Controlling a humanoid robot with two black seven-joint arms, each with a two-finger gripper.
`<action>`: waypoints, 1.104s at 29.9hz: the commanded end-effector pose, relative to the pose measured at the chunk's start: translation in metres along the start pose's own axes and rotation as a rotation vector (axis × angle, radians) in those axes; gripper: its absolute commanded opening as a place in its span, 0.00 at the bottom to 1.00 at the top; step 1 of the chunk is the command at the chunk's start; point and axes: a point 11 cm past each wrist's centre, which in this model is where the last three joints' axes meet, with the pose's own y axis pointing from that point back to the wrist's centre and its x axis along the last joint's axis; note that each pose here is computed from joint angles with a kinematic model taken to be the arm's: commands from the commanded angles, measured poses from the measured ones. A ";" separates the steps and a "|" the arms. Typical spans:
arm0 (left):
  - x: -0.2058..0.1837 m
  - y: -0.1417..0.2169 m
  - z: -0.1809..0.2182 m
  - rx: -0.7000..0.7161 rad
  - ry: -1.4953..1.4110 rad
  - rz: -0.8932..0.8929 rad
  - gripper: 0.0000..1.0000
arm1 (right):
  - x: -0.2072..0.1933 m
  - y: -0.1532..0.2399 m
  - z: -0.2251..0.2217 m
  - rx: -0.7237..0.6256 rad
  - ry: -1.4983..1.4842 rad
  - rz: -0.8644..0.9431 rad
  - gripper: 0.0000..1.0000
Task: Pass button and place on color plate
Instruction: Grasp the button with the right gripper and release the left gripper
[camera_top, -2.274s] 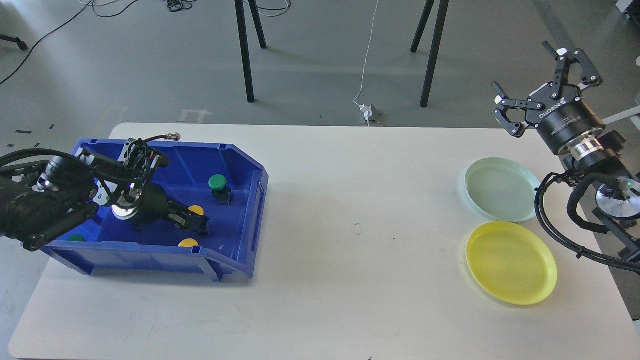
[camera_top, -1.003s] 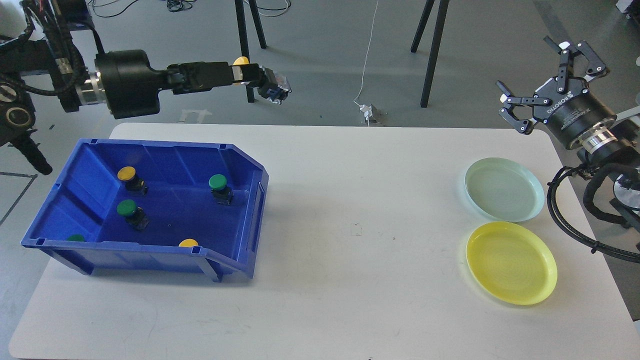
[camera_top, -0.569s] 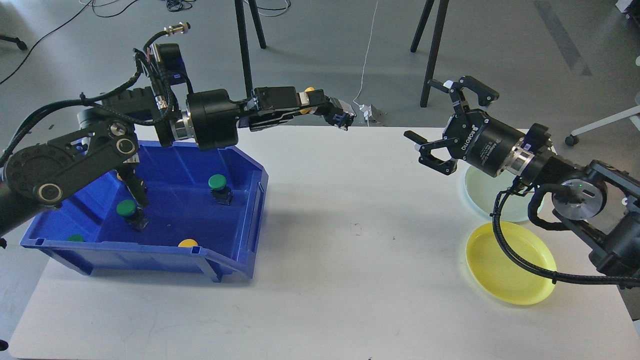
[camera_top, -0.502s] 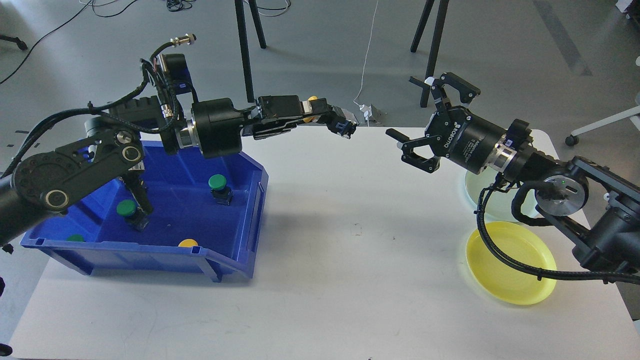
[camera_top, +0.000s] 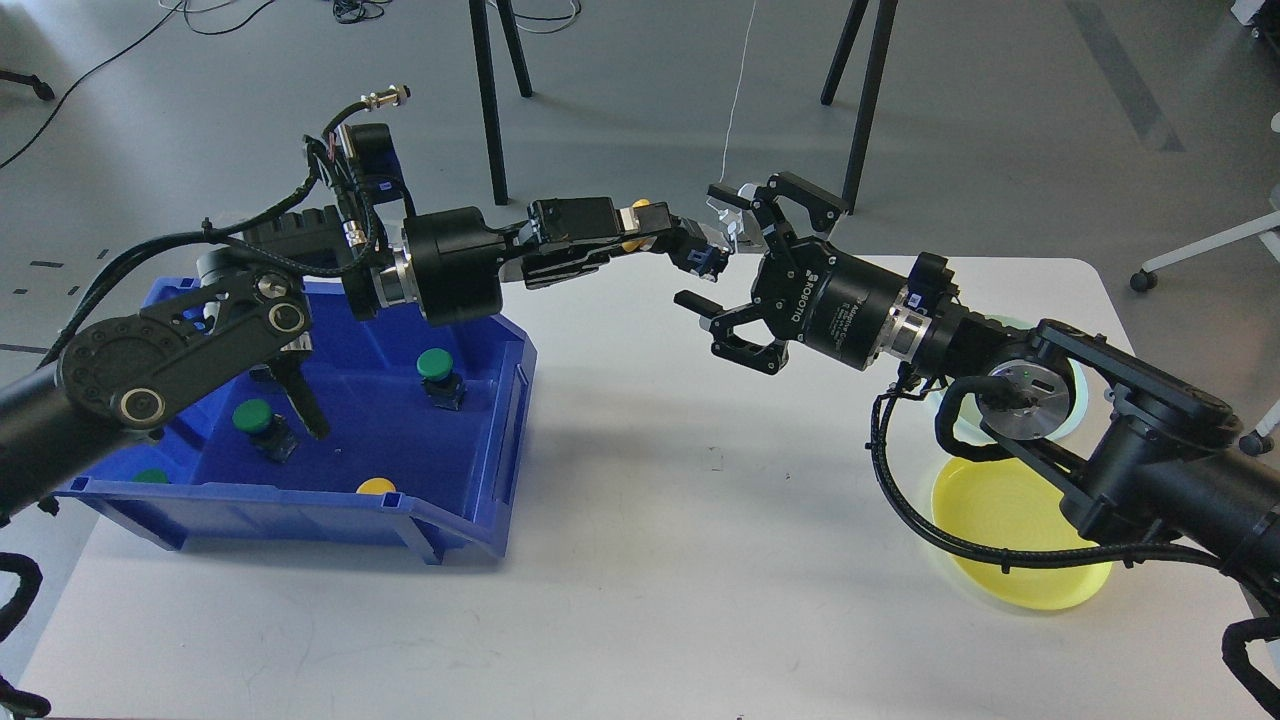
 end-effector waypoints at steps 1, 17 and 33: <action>0.002 0.002 -0.002 0.003 0.010 0.012 0.08 | 0.000 0.003 -0.001 0.005 -0.006 0.001 0.99; 0.003 0.001 -0.003 0.003 0.013 0.014 0.08 | -0.013 0.001 -0.003 0.017 -0.013 -0.039 0.98; 0.004 0.001 -0.004 0.001 0.027 0.024 0.08 | -0.017 0.000 -0.003 0.059 -0.020 -0.050 0.56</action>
